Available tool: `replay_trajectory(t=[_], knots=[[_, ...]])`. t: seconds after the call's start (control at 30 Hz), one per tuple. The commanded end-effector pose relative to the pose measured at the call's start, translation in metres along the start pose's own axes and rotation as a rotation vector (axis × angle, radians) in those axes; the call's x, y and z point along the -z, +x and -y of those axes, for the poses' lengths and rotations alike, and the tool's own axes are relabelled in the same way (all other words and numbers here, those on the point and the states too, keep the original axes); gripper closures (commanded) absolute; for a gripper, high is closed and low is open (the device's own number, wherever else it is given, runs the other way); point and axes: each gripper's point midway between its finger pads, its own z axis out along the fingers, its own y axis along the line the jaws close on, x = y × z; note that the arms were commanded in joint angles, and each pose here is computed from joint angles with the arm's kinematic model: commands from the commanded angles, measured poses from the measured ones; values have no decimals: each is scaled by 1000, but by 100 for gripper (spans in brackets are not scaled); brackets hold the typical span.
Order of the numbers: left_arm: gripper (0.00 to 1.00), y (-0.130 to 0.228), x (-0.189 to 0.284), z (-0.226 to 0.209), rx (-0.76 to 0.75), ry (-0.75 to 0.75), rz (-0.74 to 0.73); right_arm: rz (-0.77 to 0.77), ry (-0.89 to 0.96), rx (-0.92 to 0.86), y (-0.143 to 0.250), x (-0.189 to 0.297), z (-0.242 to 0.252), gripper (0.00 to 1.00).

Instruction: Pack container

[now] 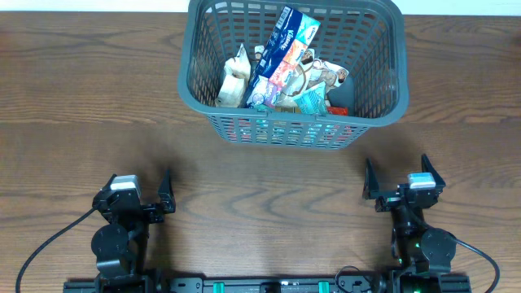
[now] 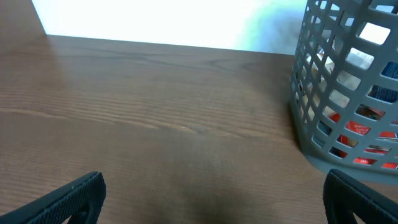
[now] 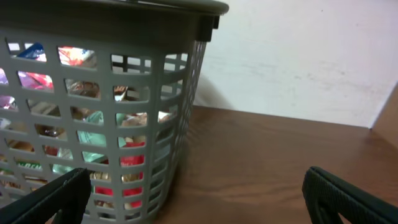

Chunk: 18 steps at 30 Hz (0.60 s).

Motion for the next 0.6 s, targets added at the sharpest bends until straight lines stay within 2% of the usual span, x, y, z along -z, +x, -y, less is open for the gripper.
replay_trajectory(t=[0.0, 0.13, 0.57], knots=[[1, 11, -3, 1, 4, 8, -22, -38, -13, -2, 12, 0, -4, 1], [1, 11, -3, 1, 4, 8, -22, -112, -18, -46, 31, 1, -5, 1], [1, 11, -3, 1, 4, 8, -22, -113, -13, -2, 31, 1, -4, 1]])
